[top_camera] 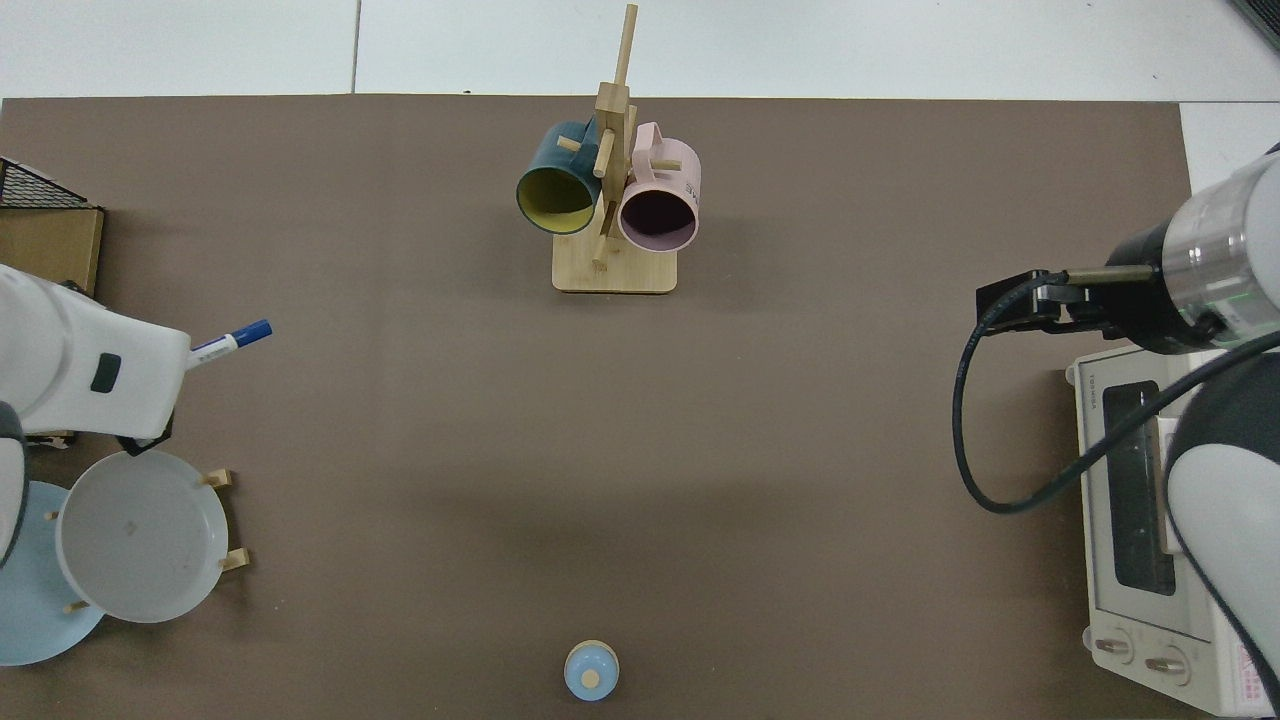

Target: Put markers into pen holder

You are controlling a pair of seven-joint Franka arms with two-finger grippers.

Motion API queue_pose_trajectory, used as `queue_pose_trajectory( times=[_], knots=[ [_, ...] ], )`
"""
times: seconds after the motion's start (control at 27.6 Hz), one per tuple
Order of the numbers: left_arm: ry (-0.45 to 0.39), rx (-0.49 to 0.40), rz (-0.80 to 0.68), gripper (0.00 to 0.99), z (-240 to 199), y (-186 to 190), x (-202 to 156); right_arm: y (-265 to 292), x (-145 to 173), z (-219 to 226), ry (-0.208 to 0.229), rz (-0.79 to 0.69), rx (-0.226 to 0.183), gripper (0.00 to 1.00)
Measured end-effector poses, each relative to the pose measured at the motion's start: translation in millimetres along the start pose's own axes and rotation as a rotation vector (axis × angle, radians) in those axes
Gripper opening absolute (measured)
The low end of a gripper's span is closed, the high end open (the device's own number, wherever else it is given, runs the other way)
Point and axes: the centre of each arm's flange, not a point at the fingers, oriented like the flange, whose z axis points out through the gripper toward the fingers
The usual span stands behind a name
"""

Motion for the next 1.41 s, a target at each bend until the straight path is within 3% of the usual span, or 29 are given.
queue_pose_trajectory(
  times=[0.22,0.65,1.12,1.41],
  knots=[
    [-0.08,0.04,0.13,0.176,0.4,-24.8,-20.7,-3.4,-9.9,1.1,-0.009,0.011,-0.005,1.0],
    [-0.115,0.034,0.283,0.176,44.9,-78.6,-92.9,-4.2,-20.7,1.0,-0.013,0.013,-0.01,1.0],
    [-0.263,0.064,0.334,0.176,45.3,-87.6,-107.8,0.3,-19.1,0.3,-0.008,0.022,-0.008,1.0],
    [-0.324,0.014,0.341,0.176,83.5,-95.0,-125.7,0.7,-19.8,-1.4,-0.005,0.022,-0.008,1.0]
  ],
)
